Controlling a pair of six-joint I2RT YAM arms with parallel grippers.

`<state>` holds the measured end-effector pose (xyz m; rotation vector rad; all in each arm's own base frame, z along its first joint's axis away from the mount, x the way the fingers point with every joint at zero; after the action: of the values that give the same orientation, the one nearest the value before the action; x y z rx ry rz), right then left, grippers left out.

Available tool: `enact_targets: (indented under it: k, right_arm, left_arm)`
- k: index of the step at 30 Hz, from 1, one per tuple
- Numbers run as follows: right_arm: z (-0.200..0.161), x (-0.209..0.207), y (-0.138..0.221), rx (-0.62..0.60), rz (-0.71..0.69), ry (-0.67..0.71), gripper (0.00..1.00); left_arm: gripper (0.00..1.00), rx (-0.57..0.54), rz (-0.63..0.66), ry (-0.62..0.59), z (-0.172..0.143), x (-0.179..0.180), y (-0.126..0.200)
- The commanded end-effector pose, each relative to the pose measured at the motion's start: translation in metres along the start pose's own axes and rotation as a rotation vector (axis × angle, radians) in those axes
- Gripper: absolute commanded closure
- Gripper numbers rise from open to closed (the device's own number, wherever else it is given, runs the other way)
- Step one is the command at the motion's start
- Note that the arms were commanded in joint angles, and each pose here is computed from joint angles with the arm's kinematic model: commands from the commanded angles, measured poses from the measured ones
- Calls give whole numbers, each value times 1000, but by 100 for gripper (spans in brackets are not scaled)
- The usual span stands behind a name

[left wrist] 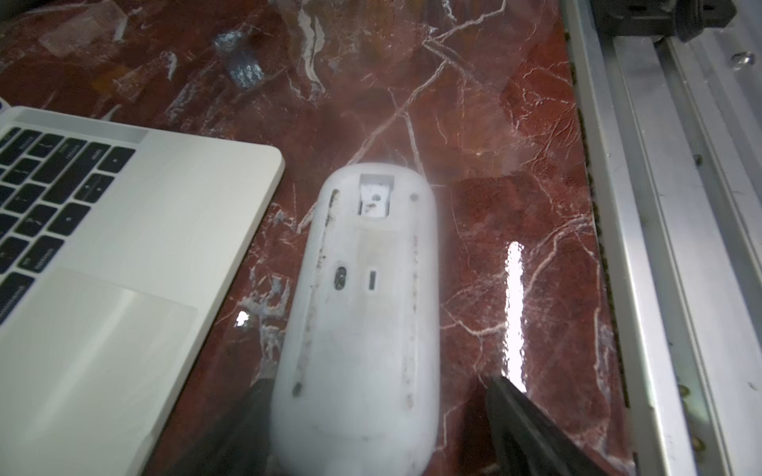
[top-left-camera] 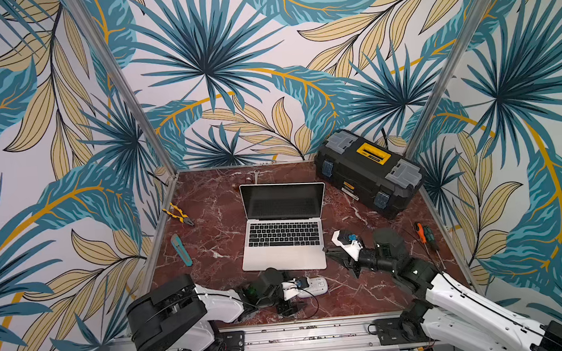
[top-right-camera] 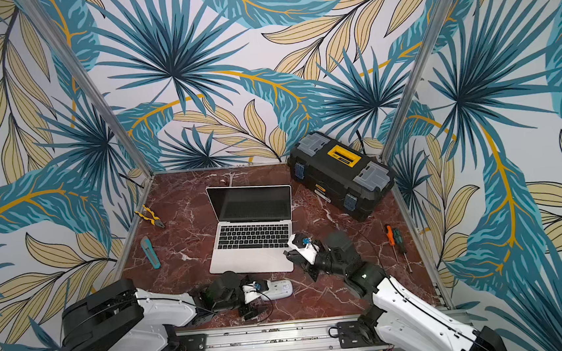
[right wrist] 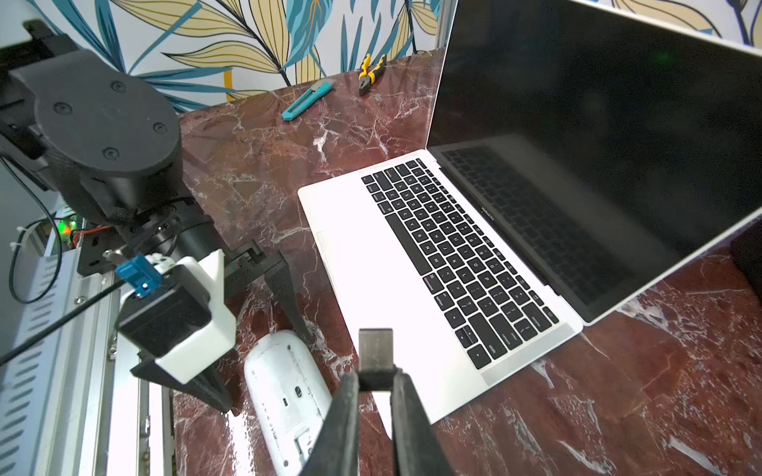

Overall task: Remove the wireless mouse receiver from the laptop
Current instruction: Adjust the mouse at the center of the board.

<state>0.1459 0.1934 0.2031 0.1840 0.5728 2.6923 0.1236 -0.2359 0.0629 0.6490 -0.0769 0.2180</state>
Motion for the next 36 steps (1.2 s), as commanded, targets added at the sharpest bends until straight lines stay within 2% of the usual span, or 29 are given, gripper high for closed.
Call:
enact_targets:
  k: [1, 6, 15, 22, 28, 36]
  right_arm:
    - [2, 4, -1, 8, 37, 14, 100]
    - [5, 4, 1, -2, 38, 19, 100]
    - [1, 3, -1, 30, 40, 50, 100]
    - [2, 3, -3, 29, 46, 48, 100]
    - [-1, 2, -7, 32, 49, 40, 100]
    - [-1, 2, -7, 37, 42, 47, 100]
  left_arm:
    - [18, -78, 5, -22, 11, 2, -2]
    - [21, -91, 4, -24, 11, 1, -2]
    - [28, -117, 43, 42, 4, 2, -1]
    - [18, -188, 94, 126, -7, 1, 3]
    - [23, -266, 88, 106, -11, -4, 5]
    - [29, -274, 83, 83, -10, -4, 4]
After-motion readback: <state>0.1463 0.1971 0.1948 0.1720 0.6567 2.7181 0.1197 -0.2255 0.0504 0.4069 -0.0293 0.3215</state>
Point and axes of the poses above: each gripper's point midway between its finger pads, its own y axis back along the fingers, its own x axis along the line the jaws close on, z = x × y, the point moved 7 cm from there along y, back along the fingers, and after that the axes turned 4 degrees about -y, right-handed, at the moved point
